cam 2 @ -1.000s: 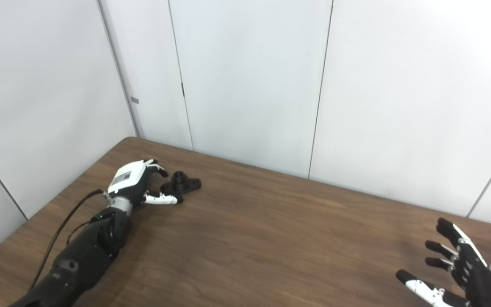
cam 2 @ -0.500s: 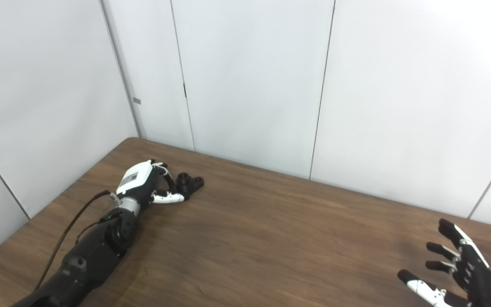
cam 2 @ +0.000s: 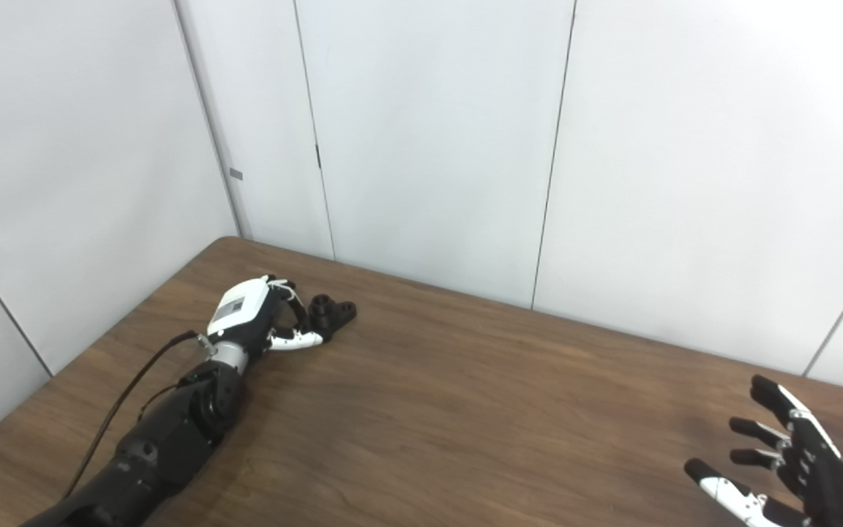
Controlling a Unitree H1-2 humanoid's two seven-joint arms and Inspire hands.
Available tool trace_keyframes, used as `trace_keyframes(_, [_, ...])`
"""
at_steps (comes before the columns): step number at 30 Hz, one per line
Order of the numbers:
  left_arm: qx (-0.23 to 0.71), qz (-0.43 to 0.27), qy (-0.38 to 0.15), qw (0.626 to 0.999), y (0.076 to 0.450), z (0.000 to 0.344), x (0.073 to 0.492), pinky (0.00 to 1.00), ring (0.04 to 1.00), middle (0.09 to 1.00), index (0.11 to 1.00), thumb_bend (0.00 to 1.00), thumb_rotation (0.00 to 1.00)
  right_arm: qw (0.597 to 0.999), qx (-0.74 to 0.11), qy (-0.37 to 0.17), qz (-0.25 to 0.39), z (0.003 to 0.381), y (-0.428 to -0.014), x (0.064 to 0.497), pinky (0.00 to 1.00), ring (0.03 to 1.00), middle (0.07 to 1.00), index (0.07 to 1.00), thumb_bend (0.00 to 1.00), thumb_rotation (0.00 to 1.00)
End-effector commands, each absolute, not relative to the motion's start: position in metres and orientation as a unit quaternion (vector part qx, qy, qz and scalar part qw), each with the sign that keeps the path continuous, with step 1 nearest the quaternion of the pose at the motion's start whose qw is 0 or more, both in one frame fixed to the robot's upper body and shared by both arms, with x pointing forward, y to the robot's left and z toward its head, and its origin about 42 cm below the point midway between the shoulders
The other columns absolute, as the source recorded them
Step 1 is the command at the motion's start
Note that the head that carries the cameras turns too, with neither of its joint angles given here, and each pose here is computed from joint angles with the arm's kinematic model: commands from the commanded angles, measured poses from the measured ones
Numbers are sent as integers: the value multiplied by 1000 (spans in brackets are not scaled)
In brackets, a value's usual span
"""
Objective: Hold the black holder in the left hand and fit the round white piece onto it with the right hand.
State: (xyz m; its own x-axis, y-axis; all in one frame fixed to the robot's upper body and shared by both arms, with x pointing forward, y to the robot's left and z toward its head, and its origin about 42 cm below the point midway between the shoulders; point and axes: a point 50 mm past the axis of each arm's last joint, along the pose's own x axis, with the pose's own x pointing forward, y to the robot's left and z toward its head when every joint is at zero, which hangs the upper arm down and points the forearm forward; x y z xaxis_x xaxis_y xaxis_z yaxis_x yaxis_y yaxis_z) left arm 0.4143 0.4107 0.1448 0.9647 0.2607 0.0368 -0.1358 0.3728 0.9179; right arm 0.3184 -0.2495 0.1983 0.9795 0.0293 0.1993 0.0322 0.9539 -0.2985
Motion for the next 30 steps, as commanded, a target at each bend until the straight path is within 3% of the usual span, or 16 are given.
trace_keyframes(1, [555, 69, 57, 827, 387, 128, 411, 1000, 970, 865, 486, 524, 58, 978, -148, -144, -7, 218, -246, 322, 591, 740, 875, 846, 503, 0])
trace_keyframes(10, [557, -29, -38, 829, 353, 136, 399, 984, 984, 901, 486, 524, 58, 981, -129, -146, 1, 212, -244, 330, 612, 764, 885, 849, 487, 0])
trace_keyframes(15, [549, -79, -80, 828, 332, 143, 389, 973, 994, 913, 485, 524, 57, 980, -140, -140, -5, 207, -244, 331, 616, 749, 869, 855, 524, 0])
trace_keyframes(20, [547, -130, -115, 819, 307, 151, 378, 971, 996, 920, 485, 525, 60, 979, -148, -143, -6, 202, -245, 333, 615, 743, 866, 847, 577, 100])
trace_keyframes(30, [520, -233, -171, 804, 259, 158, 368, 955, 986, 913, 484, 524, 59, 978, -147, -151, -2, 196, -239, 333, 608, 754, 876, 847, 597, 165])
